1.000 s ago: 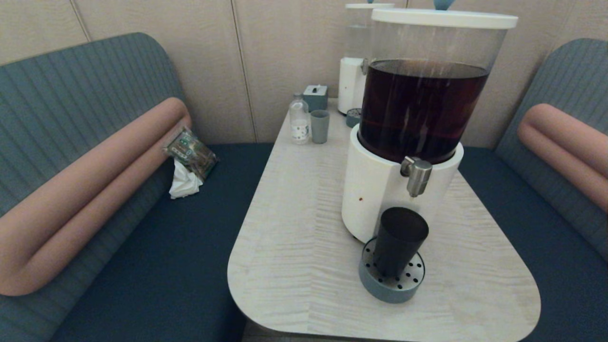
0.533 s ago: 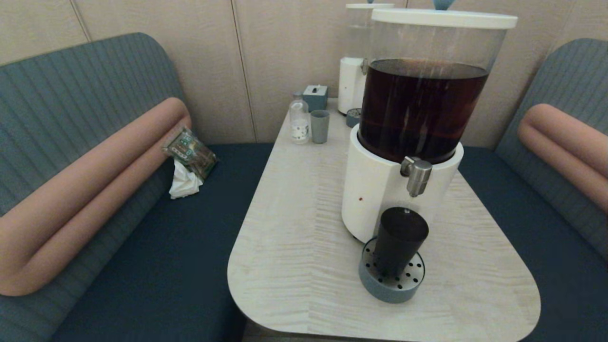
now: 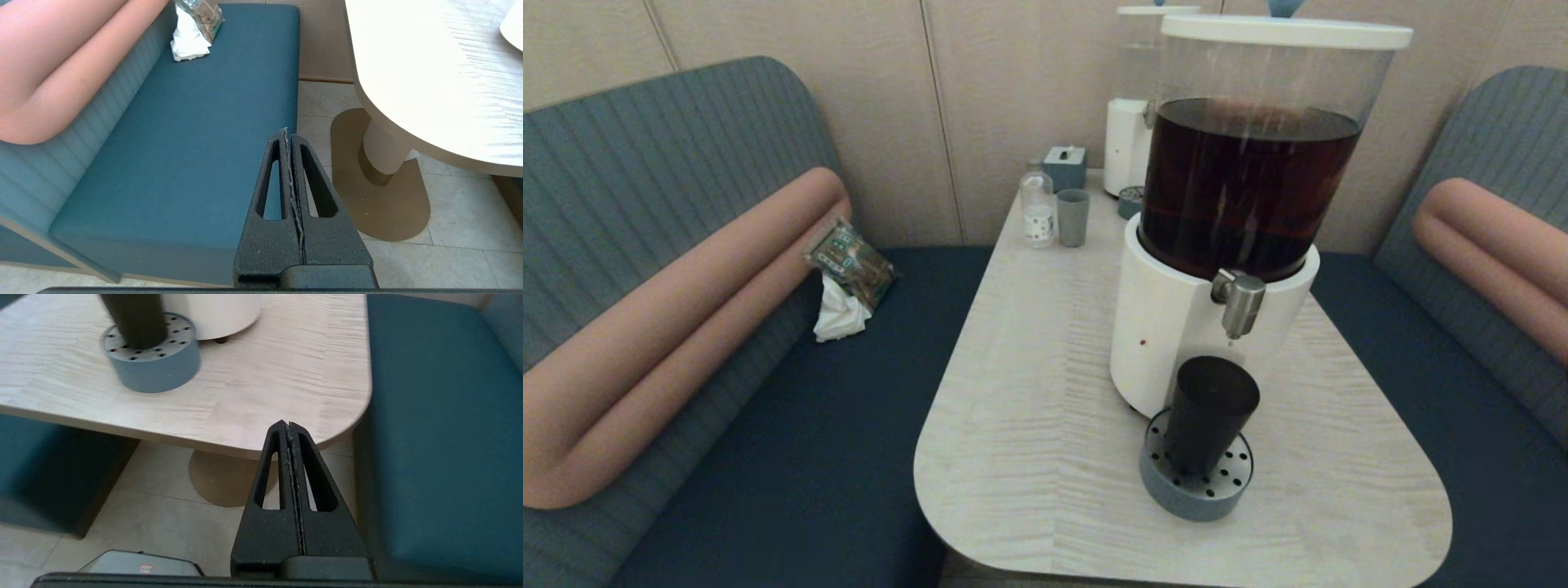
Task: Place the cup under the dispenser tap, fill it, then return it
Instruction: Turn off the faucet
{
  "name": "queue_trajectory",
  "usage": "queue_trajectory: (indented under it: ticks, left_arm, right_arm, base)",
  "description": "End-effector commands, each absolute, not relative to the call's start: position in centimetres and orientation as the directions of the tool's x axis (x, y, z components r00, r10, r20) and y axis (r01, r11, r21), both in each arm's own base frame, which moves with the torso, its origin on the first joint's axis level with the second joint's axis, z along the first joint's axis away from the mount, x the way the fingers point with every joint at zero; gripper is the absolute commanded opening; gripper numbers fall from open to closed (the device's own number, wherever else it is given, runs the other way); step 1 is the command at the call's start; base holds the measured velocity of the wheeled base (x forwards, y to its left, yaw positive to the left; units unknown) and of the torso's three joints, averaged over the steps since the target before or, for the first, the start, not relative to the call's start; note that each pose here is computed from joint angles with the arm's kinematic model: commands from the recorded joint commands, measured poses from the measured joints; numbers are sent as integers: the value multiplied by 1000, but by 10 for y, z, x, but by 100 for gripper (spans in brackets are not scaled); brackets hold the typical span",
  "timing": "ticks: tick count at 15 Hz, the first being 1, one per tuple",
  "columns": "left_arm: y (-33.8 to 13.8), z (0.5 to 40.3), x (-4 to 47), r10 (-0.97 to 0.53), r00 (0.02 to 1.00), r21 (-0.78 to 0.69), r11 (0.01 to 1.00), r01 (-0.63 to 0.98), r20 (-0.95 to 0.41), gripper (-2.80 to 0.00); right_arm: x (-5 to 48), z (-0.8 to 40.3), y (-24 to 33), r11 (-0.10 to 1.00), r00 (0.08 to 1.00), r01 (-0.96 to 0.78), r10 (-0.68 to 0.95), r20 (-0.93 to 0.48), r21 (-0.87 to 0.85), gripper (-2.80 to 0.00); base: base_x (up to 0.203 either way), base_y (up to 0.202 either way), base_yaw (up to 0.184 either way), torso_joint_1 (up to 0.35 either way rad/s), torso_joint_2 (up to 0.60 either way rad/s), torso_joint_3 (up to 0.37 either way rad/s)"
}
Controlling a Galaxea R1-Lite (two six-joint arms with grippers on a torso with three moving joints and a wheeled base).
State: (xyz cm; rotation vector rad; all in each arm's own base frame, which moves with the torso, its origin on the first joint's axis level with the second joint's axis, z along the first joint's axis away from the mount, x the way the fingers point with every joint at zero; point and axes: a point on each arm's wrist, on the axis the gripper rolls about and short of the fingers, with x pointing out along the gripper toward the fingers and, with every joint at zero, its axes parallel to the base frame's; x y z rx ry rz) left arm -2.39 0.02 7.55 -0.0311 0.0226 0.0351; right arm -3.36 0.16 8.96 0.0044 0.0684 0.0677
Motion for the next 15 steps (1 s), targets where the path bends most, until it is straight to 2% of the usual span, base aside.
queue_trajectory:
  ticks: [1, 15]
  left_arm:
    - [0, 76, -24, 35, 999, -32, 999, -36, -25, -280]
    - [0, 75, -24, 38, 999, -30, 999, -39, -26, -280]
  right_arm:
    - [-31, 83, 1, 999, 994, -54, 53, -93, -2, -280]
    - [-28, 75, 1, 1000, 994, -25, 26, -109, 6, -280]
  base:
    - [0, 0, 0, 0, 0, 0]
    - [0, 0, 0, 0, 0, 0]
